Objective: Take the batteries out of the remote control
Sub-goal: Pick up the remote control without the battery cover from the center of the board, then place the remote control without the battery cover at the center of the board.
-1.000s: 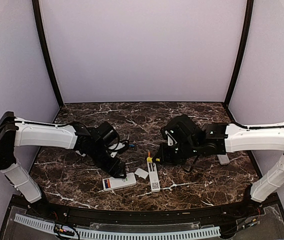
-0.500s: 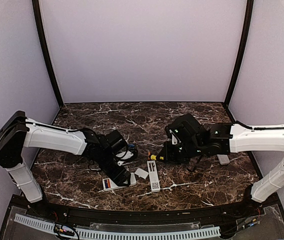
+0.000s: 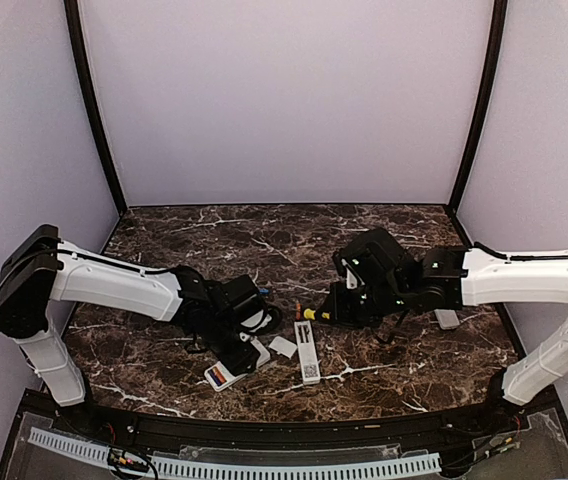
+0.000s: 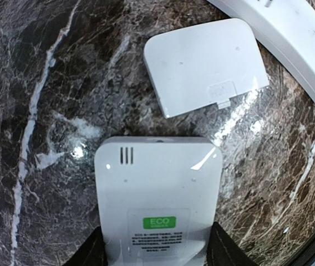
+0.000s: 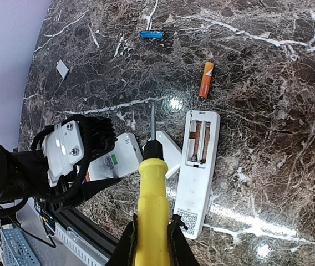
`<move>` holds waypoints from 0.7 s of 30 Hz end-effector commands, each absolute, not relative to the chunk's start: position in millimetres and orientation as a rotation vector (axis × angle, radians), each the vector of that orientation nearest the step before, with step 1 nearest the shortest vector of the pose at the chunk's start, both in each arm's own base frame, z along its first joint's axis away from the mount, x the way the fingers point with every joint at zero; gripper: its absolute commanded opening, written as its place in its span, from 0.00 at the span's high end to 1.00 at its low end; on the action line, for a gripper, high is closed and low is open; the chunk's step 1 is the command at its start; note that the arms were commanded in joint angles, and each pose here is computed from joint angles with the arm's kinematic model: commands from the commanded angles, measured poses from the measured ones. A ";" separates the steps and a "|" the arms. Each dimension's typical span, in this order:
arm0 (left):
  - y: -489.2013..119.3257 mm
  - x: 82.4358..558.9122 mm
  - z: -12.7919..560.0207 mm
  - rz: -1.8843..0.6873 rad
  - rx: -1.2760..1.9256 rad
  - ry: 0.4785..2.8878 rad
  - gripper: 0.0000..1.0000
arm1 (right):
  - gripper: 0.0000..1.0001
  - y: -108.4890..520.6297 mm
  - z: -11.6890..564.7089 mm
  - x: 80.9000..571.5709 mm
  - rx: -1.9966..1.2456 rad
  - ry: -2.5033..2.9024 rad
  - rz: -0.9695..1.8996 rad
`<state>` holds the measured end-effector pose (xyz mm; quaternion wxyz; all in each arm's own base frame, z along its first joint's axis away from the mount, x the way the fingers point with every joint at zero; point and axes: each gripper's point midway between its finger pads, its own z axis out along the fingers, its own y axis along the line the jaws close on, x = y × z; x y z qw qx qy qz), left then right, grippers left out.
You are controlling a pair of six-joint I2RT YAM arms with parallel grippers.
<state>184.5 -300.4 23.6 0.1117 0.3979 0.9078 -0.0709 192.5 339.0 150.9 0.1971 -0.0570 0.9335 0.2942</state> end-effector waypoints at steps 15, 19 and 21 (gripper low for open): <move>-270.7 255.8 55.5 -0.220 0.245 2.820 0.65 | 1.00 334.4 159.2 203.0 -0.150 2.550 0.841; -265.5 270.6 49.4 -0.239 0.086 2.843 0.64 | 1.00 335.4 158.5 204.2 -0.155 2.544 0.843; -261.9 275.6 45.6 -0.235 0.022 2.855 0.64 | 1.00 336.7 158.0 204.5 -0.157 2.543 0.847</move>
